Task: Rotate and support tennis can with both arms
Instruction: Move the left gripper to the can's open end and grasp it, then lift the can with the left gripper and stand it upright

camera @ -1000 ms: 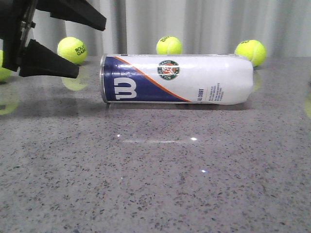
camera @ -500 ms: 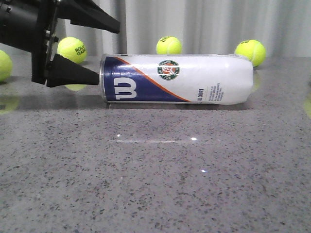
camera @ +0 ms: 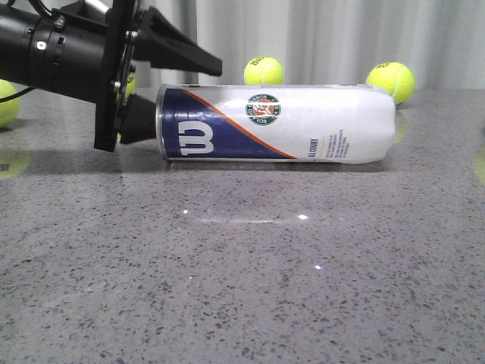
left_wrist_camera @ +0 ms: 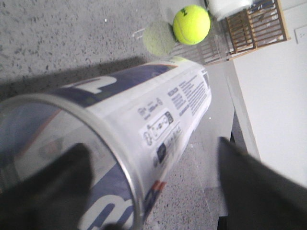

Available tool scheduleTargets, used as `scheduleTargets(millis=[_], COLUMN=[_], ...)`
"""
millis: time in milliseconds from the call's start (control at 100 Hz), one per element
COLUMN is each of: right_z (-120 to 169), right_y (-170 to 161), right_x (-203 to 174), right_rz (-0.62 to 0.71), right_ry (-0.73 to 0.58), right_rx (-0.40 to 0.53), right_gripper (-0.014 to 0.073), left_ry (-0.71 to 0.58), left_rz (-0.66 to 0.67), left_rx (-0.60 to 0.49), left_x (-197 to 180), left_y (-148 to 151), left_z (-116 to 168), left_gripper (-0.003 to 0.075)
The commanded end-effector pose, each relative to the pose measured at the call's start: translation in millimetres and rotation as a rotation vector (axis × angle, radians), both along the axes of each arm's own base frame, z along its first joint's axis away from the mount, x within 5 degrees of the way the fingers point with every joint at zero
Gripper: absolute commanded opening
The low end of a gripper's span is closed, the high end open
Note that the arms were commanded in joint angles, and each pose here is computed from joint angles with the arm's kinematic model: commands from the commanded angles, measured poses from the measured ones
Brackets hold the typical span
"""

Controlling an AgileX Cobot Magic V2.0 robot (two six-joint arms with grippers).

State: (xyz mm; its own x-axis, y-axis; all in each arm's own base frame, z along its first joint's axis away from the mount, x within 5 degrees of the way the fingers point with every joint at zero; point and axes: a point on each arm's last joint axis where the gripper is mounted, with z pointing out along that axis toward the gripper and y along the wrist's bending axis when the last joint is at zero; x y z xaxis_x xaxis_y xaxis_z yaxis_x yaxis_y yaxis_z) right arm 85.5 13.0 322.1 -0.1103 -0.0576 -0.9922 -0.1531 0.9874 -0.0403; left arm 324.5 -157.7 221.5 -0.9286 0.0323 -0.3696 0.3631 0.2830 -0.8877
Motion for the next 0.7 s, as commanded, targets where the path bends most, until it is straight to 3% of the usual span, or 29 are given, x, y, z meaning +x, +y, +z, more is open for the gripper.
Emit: scheduleTargets(millis=[0,90,290,460,690], right_z=[16,16,16,16,16], right_y=[-1,-1,-1,-1,-1], right_x=[0,0,0,0,0], right_rz=[-0.015,-0.015,-0.015,-0.015,-0.015], right_ry=[-0.106,-0.106,-0.106,-0.105,-0.105], right_rx=[0.019,0.019,0.019,0.019,0.019], right_gripper=[-0.007,-0.007,-0.007,-0.007,-0.007], left_ry=[-0.052,-0.052,-0.116,-0.29,-0.523], left_rz=[-0.008,-0.006,-0.03,-0.018,-0.027], left_rx=[-0.11,-0.11,-0.137,-0.119,0.132], left_x=[-2,-2,-1,-12,-49], left_y=[-3,-3,7,24,48], left_z=[30,30,46,97,176], left_gripper=[0.0199,-0.0024,-0.0021,-0.0021,-0.0021])
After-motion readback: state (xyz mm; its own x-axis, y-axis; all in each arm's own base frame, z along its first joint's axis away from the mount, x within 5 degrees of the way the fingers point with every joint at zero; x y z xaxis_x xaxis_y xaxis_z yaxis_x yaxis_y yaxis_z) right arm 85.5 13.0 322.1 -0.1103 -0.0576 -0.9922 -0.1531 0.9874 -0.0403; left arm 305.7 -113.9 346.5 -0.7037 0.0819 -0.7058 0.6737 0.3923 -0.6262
